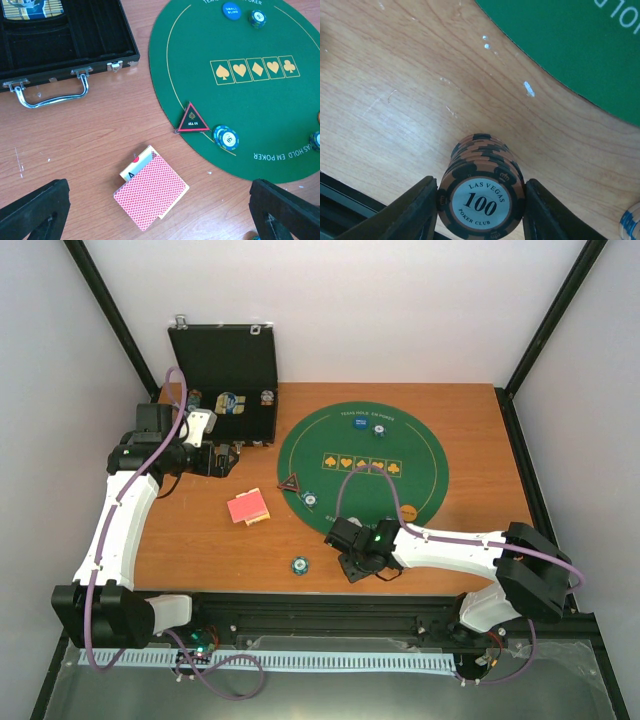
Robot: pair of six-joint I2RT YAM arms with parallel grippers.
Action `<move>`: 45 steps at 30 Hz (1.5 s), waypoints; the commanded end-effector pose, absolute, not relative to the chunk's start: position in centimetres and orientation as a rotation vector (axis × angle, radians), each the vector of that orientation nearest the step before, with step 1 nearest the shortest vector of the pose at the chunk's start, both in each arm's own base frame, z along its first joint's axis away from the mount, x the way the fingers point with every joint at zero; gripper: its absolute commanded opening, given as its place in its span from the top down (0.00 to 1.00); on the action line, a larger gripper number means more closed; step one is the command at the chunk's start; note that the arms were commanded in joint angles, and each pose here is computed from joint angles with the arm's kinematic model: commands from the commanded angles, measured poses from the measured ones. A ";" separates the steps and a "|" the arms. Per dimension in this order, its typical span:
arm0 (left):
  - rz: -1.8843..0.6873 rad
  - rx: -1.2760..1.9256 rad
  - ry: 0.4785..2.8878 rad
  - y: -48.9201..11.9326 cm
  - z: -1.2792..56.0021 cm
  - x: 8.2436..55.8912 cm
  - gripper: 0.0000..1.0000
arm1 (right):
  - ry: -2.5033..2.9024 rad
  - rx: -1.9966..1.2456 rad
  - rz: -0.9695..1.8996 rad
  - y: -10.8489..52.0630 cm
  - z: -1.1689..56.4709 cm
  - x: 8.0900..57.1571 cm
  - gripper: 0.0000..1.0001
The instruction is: Distribute texas hold em gaming equipment
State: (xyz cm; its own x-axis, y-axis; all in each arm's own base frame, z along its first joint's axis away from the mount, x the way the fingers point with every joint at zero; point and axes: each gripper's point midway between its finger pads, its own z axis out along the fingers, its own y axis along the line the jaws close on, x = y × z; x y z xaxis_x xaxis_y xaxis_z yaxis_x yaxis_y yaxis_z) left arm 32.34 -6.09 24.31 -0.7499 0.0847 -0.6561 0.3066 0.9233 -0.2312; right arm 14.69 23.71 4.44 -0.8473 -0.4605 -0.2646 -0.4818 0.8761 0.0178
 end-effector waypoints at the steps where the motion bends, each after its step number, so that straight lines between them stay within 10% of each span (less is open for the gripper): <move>1: -0.431 0.268 2.363 -6.0 25.9 32.2 0.00 | 2.792 -0.693 0.123 23.6 4.1 14.9 0.54; 23: -0.426 0.266 2.355 -6.0 26.3 32.3 0.00 | 2.686 -0.708 0.140 24.7 9.8 17.8 0.83; 45: -0.433 0.272 2.379 -6.0 25.8 32.2 0.00 | 2.601 -0.705 0.142 35.0 8.9 37.8 0.86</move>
